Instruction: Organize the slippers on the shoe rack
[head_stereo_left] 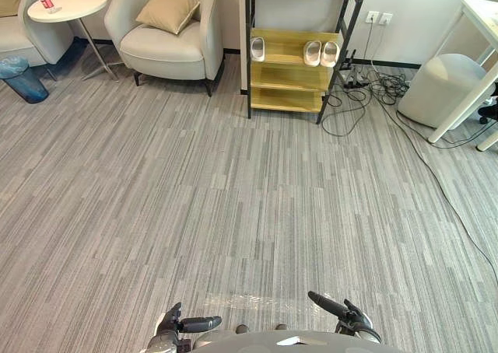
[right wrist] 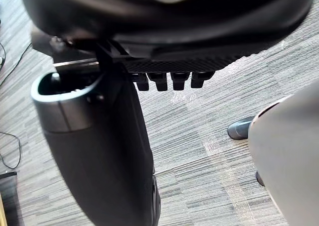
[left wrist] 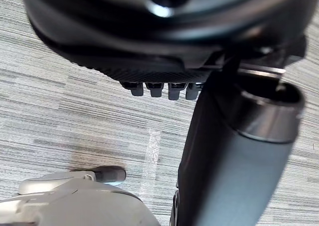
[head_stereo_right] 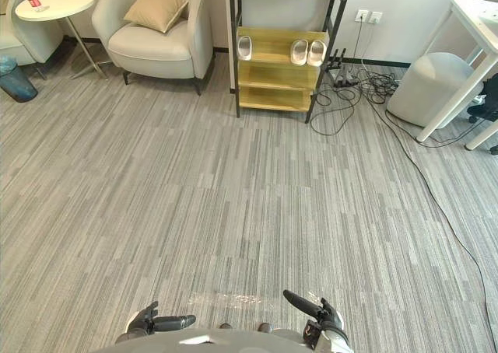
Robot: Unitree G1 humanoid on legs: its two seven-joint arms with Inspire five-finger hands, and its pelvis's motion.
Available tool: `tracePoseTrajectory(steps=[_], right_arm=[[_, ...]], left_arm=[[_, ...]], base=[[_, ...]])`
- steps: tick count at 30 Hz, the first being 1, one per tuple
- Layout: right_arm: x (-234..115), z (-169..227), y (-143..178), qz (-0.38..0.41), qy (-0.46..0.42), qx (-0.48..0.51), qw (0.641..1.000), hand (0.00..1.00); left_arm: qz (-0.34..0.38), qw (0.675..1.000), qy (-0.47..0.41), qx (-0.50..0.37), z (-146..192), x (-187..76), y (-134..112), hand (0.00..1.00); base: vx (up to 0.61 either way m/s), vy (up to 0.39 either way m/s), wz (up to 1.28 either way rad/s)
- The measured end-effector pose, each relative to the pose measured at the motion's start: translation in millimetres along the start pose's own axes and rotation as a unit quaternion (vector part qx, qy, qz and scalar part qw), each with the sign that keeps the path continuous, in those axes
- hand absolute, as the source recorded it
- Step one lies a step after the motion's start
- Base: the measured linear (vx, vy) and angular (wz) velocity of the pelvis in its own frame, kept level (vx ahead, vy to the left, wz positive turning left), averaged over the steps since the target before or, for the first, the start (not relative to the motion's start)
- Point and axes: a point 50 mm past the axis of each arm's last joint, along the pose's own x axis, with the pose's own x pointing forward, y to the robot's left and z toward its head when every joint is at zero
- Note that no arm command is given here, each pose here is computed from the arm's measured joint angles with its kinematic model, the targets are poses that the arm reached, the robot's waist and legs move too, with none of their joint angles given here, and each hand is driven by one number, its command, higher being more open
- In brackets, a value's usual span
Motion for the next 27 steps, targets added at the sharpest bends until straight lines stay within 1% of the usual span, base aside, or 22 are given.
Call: tracePoseTrajectory(steps=[11, 23, 25, 27], right_arm=[[0, 0, 0, 0.001, 0.000, -0.001, 1.000, 1.00], [0, 0, 0, 0.000, -0.001, -0.001, 1.000, 1.00], [0, 2, -1, -0.001, -0.004, 0.000, 1.000, 1.00], [0, 4, -2, -0.001, -0.010, 0.005, 1.000, 1.00]], left_arm=[[-0.004, 1.000, 0.000, 0.001, 0, 0, 0, 1.00], [-0.007, 1.000, -0.003, 0.010, 2, 1, 1, 1.00], [-0.008, 1.000, -0.008, 0.007, 6, 1, -1, 1.00], [-0.004, 0.999, -0.028, -0.038, 15, 1, -2, 1.00]], base=[[-0.02, -0.021, -0.04], [-0.03, -0.060, -0.06], [0.00, -0.034, -0.18], [0.04, -0.015, -0.24]])
